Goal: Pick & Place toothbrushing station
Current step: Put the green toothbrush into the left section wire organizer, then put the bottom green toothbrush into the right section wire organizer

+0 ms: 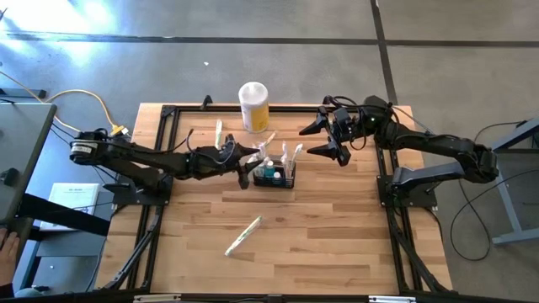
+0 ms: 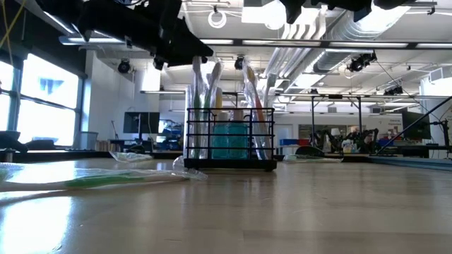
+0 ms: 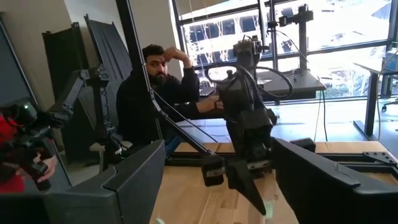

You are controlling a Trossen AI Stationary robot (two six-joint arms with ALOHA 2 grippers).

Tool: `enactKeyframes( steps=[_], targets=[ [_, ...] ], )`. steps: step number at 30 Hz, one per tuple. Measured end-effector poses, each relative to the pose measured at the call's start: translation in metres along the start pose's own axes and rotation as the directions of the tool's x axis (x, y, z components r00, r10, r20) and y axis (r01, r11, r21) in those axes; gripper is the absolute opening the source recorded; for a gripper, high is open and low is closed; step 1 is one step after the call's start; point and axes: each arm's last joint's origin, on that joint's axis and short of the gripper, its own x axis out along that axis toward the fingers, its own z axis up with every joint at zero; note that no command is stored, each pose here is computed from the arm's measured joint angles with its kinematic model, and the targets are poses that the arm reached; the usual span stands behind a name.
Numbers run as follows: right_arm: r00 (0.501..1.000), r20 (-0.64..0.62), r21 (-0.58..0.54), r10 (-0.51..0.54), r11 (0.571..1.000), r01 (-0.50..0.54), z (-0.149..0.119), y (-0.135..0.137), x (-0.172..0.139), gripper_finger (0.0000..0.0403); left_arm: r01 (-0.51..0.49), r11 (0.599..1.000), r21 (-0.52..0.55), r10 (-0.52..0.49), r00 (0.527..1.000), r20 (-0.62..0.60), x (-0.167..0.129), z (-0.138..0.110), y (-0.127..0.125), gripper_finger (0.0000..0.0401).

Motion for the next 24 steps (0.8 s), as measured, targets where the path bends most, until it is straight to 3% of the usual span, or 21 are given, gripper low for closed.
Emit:
enactKeyframes(
  steps=[12, 16, 20, 24],
  targets=[
    [1.000, -0.002, 0.002, 0.000, 1.000, 0.000, 0.000, 0.000, 0.000, 0.0288, 0.028, 0.995, -0.092, -0.015, 0.991, 0.136, -0.038, 0.041, 0.011, 0.0178],
    [1.000, -0.015, 0.014, 0.000, 1.000, 0.000, -0.002, 0.000, 0.000, 0.0288, 0.125, 0.972, -0.198, -0.105, 0.989, 0.107, -0.056, 0.046, 0.010, 0.0178],
    [0.999, -0.025, 0.081, 0.036, 0.996, -0.033, -0.002, 0.001, 0.000, 0.0288, 0.241, 0.920, -0.308, -0.246, 0.969, 0.023, -0.071, 0.041, 0.000, 0.0178],
    [0.998, -0.039, 0.173, 0.047, 0.984, -0.039, -0.004, 0.001, 0.000, 0.0288, 0.327, 0.793, -0.515, -0.403, 0.914, -0.040, -0.078, 0.035, -0.013, 0.0178]
  ],
)
